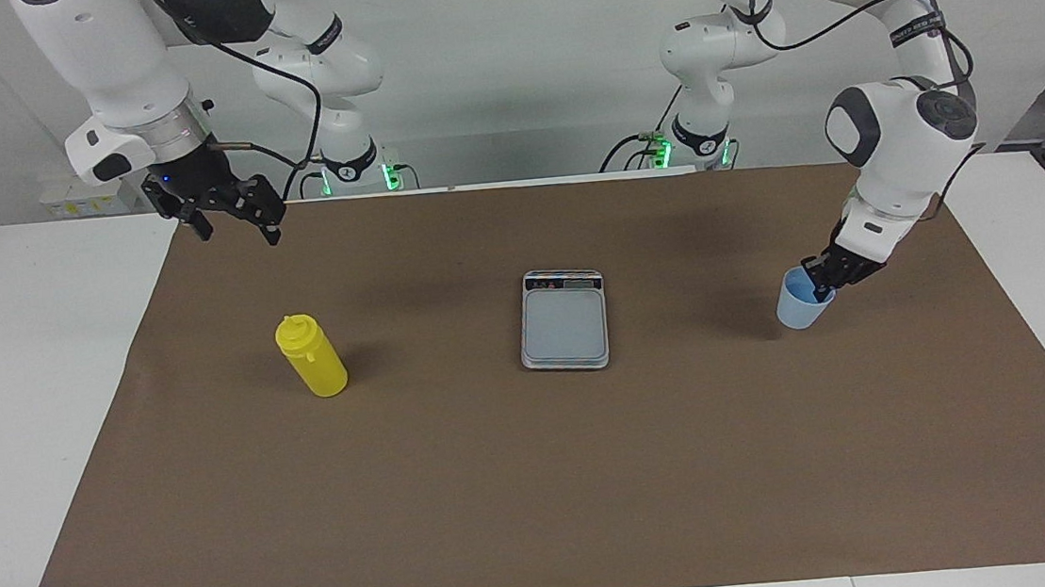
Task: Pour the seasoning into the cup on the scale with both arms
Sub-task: 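Carry the blue cup onto the scale while the right gripper opens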
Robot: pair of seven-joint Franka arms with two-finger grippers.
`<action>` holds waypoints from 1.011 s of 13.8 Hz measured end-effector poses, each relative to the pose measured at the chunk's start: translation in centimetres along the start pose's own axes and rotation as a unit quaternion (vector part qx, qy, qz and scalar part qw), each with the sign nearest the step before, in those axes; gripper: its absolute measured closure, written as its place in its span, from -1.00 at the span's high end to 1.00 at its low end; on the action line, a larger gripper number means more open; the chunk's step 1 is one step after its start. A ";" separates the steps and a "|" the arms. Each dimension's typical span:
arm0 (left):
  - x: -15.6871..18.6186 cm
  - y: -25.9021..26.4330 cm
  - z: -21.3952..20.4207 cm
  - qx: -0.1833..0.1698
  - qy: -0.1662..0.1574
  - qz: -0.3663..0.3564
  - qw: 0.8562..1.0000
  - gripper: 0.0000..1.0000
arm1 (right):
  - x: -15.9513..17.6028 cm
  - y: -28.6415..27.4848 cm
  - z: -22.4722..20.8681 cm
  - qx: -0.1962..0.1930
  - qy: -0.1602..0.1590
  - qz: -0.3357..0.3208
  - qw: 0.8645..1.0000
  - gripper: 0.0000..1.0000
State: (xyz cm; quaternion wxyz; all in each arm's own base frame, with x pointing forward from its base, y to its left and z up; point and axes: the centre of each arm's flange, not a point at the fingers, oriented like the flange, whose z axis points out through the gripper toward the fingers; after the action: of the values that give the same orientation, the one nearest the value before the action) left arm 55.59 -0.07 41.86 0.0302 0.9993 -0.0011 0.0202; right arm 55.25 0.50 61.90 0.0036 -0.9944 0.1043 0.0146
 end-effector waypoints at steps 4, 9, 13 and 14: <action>0.5 3.5 -3.8 -0.003 -0.013 0.032 0.999 -0.94 | 0.0 0.0 0.0 0.000 0.000 0.000 1.000 1.00; 0.1 9.3 -6.2 -0.001 -0.018 0.052 0.998 -0.94 | 0.0 0.0 0.0 0.000 0.000 0.000 1.000 1.00; -1.1 15.1 -6.0 0.006 -0.019 0.048 0.999 -0.94 | 0.0 0.0 0.0 0.000 0.000 0.000 1.000 1.00; -1.5 16.7 -6.0 0.008 -0.017 0.044 0.999 -0.94 | 0.0 0.0 0.0 0.000 0.000 0.000 1.000 1.00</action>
State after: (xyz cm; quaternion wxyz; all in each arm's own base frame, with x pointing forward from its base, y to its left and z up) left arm 53.77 -16.36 48.74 0.0217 0.9987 -0.0451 0.0043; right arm 55.25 0.50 61.90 0.0036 -0.9944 0.1043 0.0146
